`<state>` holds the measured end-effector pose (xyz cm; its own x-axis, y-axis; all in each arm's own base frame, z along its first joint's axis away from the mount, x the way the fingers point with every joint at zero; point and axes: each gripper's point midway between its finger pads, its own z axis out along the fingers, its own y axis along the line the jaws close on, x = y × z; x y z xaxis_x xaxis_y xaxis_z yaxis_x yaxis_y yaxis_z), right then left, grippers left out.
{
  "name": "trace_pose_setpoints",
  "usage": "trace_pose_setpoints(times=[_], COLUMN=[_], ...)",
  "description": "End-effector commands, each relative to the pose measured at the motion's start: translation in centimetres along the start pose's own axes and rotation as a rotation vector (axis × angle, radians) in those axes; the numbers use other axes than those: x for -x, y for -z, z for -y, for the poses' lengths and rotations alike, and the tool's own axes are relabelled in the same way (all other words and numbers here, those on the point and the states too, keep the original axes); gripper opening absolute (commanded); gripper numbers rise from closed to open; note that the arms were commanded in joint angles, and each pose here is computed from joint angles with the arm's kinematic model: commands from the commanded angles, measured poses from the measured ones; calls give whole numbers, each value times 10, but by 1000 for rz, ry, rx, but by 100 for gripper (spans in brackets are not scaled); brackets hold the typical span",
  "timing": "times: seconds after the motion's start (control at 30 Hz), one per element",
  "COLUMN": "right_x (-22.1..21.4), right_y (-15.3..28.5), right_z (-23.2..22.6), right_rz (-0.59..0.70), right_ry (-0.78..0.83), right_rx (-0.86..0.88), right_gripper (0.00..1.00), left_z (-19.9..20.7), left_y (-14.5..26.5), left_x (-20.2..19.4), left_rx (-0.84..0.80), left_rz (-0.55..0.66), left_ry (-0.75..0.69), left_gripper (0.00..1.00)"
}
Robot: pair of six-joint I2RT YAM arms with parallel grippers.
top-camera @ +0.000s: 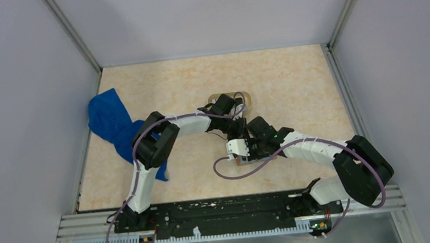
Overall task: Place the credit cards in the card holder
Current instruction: Insert the credit card into the card holder.
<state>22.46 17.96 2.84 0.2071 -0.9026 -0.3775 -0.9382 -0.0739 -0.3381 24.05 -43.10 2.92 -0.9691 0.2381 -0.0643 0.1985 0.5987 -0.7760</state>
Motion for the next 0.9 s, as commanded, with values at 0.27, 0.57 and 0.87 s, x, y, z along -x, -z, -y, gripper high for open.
trace_pose_setpoints(times=[0.27,0.57,0.87], right_x=[-3,18,25], right_y=[8,28,38], right_z=[14,16,15], right_rz=[-15,198,291], right_ry=[-35,-150,-206], right_rx=[-17,27,69], right_gripper=[2,4,7], left_z=[-65,-38,-6], left_y=[-13,1,25], left_x=[-20,-7,5], left_rx=[200,134,70], left_rz=[-21,69,185], left_ry=[40,-20,-93], left_gripper=[24,25,24])
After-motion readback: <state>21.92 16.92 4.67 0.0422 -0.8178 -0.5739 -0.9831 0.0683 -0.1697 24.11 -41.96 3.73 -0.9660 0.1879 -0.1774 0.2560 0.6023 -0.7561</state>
